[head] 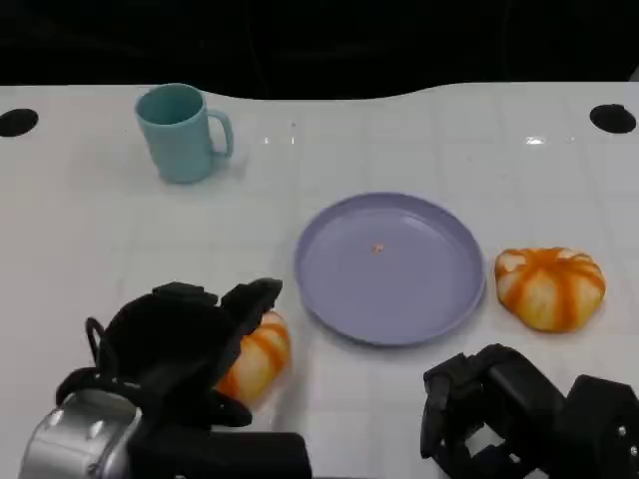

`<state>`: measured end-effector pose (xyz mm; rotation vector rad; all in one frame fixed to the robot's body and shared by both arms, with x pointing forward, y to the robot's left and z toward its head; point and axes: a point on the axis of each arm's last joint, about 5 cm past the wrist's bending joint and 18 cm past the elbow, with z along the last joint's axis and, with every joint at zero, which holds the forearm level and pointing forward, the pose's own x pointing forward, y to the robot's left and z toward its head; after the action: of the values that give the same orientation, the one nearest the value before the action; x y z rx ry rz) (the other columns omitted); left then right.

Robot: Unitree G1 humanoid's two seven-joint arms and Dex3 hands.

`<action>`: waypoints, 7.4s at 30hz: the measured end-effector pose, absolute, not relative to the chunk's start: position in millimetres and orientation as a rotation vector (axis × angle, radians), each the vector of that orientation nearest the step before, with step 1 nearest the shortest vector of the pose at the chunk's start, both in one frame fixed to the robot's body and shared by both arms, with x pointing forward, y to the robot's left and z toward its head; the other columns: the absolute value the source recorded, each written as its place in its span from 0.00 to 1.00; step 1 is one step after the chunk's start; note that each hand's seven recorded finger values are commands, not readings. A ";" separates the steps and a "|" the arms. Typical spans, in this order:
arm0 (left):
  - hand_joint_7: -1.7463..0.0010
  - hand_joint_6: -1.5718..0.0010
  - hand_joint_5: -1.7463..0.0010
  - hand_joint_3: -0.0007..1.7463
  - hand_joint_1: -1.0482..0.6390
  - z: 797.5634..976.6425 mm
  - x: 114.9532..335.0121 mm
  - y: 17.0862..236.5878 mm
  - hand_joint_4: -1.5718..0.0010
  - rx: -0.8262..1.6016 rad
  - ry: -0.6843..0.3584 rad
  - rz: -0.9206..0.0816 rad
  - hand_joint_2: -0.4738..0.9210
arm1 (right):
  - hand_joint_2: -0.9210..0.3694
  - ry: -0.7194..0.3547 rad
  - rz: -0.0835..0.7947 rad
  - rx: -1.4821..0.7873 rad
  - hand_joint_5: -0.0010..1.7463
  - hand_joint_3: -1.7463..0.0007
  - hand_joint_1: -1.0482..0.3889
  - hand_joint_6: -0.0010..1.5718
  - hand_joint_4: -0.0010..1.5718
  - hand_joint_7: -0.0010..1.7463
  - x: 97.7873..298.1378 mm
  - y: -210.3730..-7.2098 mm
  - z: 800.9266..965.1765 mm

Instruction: Grasp the bread from the table and place it into the plate.

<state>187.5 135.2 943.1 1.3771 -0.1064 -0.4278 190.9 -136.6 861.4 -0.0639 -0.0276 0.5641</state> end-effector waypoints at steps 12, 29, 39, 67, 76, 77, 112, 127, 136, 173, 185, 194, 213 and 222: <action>1.00 0.91 0.89 0.00 0.26 925.7 202.8 122.4 0.83 1.438 0.005 -0.469 0.95 | 0.63 -0.027 0.566 -0.063 0.73 0.22 0.00 1.00 0.98 0.60 190.5 -137.2 861.2; 0.97 0.82 0.80 0.03 0.35 887.4 233.2 111.0 0.71 1.479 0.051 -0.500 1.00 | 0.64 -0.027 0.563 -0.063 0.74 0.21 0.00 1.00 0.98 0.60 189.1 -137.3 860.8; 0.14 0.59 0.00 0.55 0.46 862.3 238.1 122.0 0.51 1.328 -0.154 -0.390 0.84 | 0.63 -0.038 0.565 -0.062 0.74 0.22 0.00 1.00 0.99 0.60 189.0 -137.4 860.1; 0.00 0.65 0.00 0.68 0.49 863.2 233.2 133.2 0.53 1.183 -0.501 -0.164 0.70 | 0.66 -0.035 0.573 -0.053 0.73 0.21 0.00 1.00 0.99 0.61 189.2 -136.9 856.8; 0.00 0.65 0.00 0.64 0.48 878.0 235.5 129.8 0.51 1.137 -0.593 -0.138 0.71 | 0.65 -0.042 0.577 -0.050 0.73 0.21 0.00 1.00 0.99 0.60 189.0 -137.0 856.8; 0.00 0.65 0.00 0.64 0.48 879.6 235.6 129.1 0.51 1.127 -0.604 -0.139 0.71 | 0.65 -0.043 0.579 -0.049 0.73 0.21 0.00 1.00 0.99 0.60 189.0 -137.0 856.8; 0.00 0.56 0.00 0.74 0.52 903.4 276.8 39.2 0.43 0.943 -0.713 -0.342 0.58 | 0.64 -0.029 0.575 -0.032 0.73 0.23 0.00 1.00 0.98 0.60 182.9 -136.3 855.7; 0.83 0.66 0.20 0.11 0.37 903.6 284.8 33.8 0.72 1.031 -0.628 -0.452 0.98 | 0.63 -0.045 0.577 -0.031 0.73 0.22 0.00 1.00 0.99 0.60 182.4 -132.9 856.0; 1.00 0.90 0.78 0.13 0.15 922.9 289.7 36.0 0.86 1.213 -0.533 -0.550 1.00 | 0.61 -0.051 0.575 -0.025 0.74 0.23 0.00 1.00 0.99 0.60 182.1 -131.2 855.9; 0.20 0.70 0.01 0.18 0.29 913.0 235.2 104.3 0.59 0.442 -0.518 -0.472 1.00 | 0.58 -0.045 0.562 -0.038 0.74 0.26 0.00 1.00 0.99 0.60 180.2 -132.8 854.0; 0.05 0.67 0.00 0.14 0.24 888.6 215.6 134.6 0.54 -0.004 -0.336 -0.590 1.00 | 0.59 -0.027 0.565 -0.041 0.74 0.26 0.00 1.00 0.97 0.59 181.0 -133.7 853.3; 0.00 0.65 0.00 0.16 0.23 867.7 197.4 146.5 0.51 -0.272 -0.159 -0.627 1.00 | 0.60 -0.025 0.572 -0.039 0.74 0.26 0.00 1.00 0.97 0.58 181.1 -133.7 853.6; 0.00 0.56 0.00 0.11 0.23 847.3 172.9 143.0 0.41 -0.516 -0.022 -0.668 1.00 | 0.62 -0.029 0.578 -0.031 0.74 0.24 0.00 1.00 0.98 0.60 181.6 -135.7 854.9; 0.00 0.57 0.00 0.11 0.24 844.4 172.5 146.3 0.41 -0.537 0.007 -0.665 1.00 | 0.59 -0.041 0.569 -0.037 0.73 0.26 0.00 1.00 0.99 0.60 183.5 -139.0 853.2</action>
<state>172.5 146.3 844.4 -0.5367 0.0067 -0.6651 183.5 -139.0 853.2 -0.0367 -0.0413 0.5688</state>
